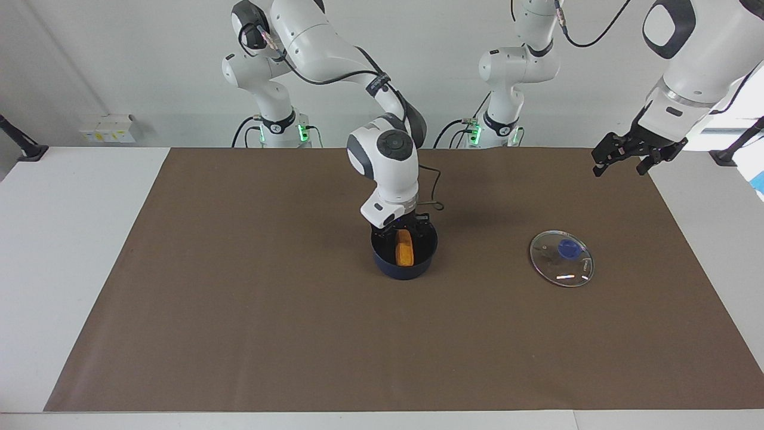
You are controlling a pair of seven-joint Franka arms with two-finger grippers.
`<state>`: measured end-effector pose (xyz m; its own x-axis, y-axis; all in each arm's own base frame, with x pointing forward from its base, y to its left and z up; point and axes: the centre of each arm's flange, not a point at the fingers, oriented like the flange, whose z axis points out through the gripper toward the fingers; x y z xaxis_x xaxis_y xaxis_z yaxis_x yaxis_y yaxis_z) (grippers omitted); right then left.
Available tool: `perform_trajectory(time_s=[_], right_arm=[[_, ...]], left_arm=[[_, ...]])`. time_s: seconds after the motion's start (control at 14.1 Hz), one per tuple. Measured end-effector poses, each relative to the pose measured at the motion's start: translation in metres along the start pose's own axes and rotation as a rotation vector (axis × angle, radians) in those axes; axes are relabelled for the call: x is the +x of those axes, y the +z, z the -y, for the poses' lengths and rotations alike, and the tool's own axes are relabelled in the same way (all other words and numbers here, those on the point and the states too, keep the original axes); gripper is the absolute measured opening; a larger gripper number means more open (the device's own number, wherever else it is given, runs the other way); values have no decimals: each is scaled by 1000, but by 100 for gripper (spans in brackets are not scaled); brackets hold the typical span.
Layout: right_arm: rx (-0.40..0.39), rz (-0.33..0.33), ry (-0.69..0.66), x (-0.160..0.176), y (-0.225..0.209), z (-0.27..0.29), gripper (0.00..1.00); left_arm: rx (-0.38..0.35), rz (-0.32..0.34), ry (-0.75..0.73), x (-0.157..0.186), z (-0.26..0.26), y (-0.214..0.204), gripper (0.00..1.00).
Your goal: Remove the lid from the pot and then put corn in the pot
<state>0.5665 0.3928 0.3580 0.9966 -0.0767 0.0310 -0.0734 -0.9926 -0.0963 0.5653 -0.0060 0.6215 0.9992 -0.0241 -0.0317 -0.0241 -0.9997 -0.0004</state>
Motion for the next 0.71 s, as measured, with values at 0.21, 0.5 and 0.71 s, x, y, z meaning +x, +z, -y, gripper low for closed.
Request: perform_trajectory(time_s=[0.21, 0.5, 0.71], right_arm=[[15, -35, 37, 13, -54, -22, 100], [12, -62, 74, 38, -139, -96, 100], [-6, -78, 64, 52, -173, -148, 100]], left_arm=[[0, -15, 3, -5, -2, -9, 100], [0, -19, 1, -7, -1, -12, 100], [0, -18, 0, -7, 0, -12, 100]])
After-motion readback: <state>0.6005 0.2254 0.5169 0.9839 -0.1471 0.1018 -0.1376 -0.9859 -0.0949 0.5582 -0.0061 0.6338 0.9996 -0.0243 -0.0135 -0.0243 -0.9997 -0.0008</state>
